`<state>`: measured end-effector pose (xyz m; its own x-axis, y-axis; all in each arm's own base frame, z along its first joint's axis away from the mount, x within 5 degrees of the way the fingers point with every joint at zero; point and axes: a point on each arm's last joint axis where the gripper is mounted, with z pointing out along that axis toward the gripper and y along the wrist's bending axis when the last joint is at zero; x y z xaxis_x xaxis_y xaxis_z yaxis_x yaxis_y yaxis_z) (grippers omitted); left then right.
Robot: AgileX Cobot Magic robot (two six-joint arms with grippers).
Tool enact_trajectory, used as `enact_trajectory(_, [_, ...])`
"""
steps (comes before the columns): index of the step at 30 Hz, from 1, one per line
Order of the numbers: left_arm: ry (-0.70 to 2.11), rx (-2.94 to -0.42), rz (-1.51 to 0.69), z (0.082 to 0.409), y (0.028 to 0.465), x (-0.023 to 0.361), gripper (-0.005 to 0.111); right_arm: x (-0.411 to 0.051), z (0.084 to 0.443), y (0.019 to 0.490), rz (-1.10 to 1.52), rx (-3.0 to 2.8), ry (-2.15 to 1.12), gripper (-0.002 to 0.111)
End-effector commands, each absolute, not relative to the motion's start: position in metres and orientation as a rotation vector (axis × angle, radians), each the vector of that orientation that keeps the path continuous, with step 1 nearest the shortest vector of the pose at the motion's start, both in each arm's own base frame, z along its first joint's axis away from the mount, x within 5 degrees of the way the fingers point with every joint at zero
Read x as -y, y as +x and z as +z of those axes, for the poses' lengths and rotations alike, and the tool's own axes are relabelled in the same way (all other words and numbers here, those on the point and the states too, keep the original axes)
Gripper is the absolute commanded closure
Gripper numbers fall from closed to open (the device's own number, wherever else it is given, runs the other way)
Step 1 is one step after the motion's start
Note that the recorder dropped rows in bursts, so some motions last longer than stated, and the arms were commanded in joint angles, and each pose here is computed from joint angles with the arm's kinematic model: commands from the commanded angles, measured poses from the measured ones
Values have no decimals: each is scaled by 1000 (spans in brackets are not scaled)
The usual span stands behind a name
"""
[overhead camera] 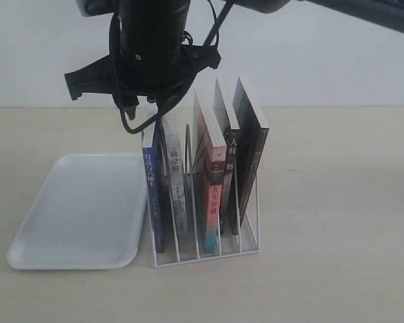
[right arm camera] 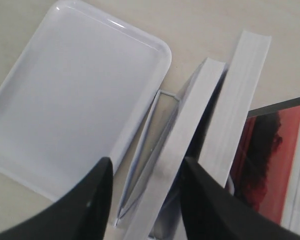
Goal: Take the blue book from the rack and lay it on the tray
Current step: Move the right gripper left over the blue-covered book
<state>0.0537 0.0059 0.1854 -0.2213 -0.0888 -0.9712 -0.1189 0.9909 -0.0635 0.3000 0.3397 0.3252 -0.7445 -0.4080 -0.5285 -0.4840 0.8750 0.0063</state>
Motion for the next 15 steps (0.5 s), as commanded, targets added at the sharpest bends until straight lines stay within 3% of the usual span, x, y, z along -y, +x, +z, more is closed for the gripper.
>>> enact_trajectory(1, [-154, -1795, 19, 184, 54, -6, 103, -338, 329, 300, 185, -2508, -637, 67])
enact_trajectory(15, [-154, -1795, 19, 184, 54, -6, 103, -341, 320, 302, 178, -2535, -609, 67])
